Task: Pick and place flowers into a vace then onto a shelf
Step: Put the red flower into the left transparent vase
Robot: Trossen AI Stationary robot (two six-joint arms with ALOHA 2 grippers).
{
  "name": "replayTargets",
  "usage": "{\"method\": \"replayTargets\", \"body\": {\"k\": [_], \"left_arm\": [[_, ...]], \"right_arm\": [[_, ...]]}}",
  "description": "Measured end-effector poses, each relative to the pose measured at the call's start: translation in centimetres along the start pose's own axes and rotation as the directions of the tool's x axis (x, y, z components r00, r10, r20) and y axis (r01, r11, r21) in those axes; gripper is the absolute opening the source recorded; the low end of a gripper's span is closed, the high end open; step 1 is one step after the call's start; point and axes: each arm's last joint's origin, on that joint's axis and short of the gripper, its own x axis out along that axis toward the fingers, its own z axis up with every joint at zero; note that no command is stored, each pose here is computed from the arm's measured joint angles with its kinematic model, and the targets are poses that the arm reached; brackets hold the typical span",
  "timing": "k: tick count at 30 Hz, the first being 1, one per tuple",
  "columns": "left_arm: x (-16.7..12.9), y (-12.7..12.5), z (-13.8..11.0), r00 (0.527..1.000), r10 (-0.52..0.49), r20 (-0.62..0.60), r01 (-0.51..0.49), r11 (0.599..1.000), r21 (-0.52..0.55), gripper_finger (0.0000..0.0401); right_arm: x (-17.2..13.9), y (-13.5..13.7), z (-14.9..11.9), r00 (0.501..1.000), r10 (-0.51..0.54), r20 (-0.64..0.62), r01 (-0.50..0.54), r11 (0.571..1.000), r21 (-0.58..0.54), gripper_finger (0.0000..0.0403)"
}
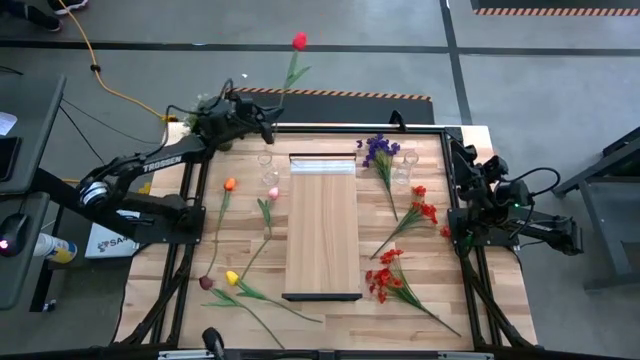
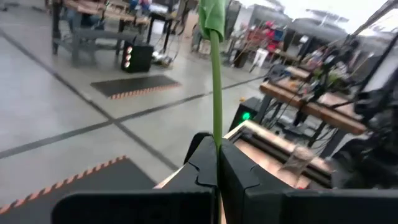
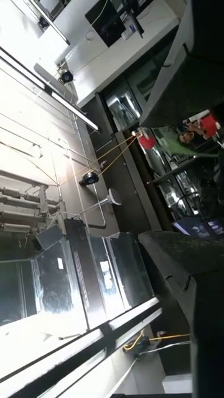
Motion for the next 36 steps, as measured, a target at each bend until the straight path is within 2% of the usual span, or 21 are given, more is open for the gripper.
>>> {"method": "replayTargets", "body": {"k": [6,9,14,20,32,36], "left_arm": [[-4.1,-1.0,0.2,0.997,-0.029,0.072,0.028,0.999,0.015,0.0032],[-6.0,-1.3,-0.1,0.993,0.0,0.119,-0.003,1.0,0.02,0.0032],[-7.9,-1.6,-0.5,0.987,-0.003,0.163,0.004,1.0,-0.004,0.0032],[-8.1,-2.3,-0.9,0.978,-0.036,0.206,0.04,0.999,-0.016,0.0032],[-7.5,-2.3,-4.5,0.965,0.053,0.258,-0.05,0.999,-0.019,0.0032],[-7.0,-2.0,-5.2,0.972,0.062,0.225,-0.06,0.998,-0.017,0.0032]], "right_arm": [[0.0,-0.1,0.0,1.0,-0.017,0.004,0.017,1.0,-0.014,0.0273],[0.0,-0.1,0.0,1.0,-0.018,0.003,0.018,0.999,-0.028,0.0273],[0.0,-0.1,0.0,1.0,-0.018,0.003,0.018,0.999,-0.03,0.0273],[0.0,-0.1,0.0,1.0,-0.018,0.003,0.018,1.0,-0.022,0.0273],[0.0,0.0,0.0,1.0,-0.011,0.001,0.011,1.0,-0.02,0.0273],[0.0,0.0,0.0,1.0,-0.01,0.001,0.01,1.0,-0.019,0.0273]]}}
